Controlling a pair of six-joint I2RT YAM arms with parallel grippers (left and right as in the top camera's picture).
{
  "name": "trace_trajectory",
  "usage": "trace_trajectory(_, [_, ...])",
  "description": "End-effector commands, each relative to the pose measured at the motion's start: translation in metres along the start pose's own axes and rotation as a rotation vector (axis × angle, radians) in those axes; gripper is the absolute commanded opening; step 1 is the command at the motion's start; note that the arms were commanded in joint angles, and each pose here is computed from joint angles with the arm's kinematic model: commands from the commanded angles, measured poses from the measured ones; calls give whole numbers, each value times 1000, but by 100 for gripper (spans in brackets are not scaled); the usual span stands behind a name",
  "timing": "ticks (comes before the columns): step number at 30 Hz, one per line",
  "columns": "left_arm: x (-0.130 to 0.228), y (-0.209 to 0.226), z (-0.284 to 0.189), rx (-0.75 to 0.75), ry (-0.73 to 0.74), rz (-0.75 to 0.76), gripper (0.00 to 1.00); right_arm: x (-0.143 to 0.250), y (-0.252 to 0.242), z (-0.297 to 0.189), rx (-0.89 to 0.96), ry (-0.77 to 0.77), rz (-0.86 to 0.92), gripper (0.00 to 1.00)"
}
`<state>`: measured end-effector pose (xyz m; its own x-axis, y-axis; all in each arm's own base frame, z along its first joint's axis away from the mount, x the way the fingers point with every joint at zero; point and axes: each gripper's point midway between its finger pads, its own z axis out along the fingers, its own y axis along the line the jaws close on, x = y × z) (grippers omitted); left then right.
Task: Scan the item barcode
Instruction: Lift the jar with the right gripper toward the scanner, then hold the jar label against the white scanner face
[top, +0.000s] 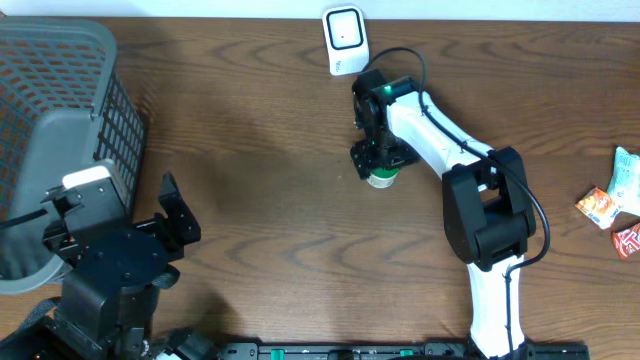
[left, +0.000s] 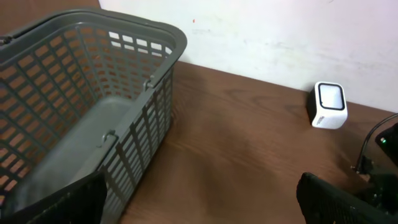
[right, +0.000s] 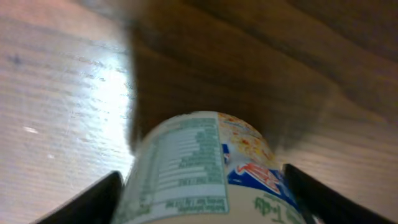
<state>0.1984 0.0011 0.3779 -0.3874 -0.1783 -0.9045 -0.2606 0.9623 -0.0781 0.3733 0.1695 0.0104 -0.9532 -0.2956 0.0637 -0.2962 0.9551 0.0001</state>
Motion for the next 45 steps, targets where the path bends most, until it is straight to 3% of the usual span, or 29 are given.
trace_trajectory(1, [2,3,2,-27,1,-5,98,7,-2,10,3,34,16,61])
trace_trajectory(8, [6,6,2,-35,14,11,98,16,0,5,-19,72,21,51])
trace_trajectory(18, [7,7,2,-38,19,16,98,9,11,-46,-80,72,40,51])
trace_trajectory(33, [7,7,2,-38,19,16,98,-68,27,-84,-125,-253,29,49])
trace_trajectory(45, [7,7,2,-38,20,17,98,-162,5,-130,64,-699,48,47])
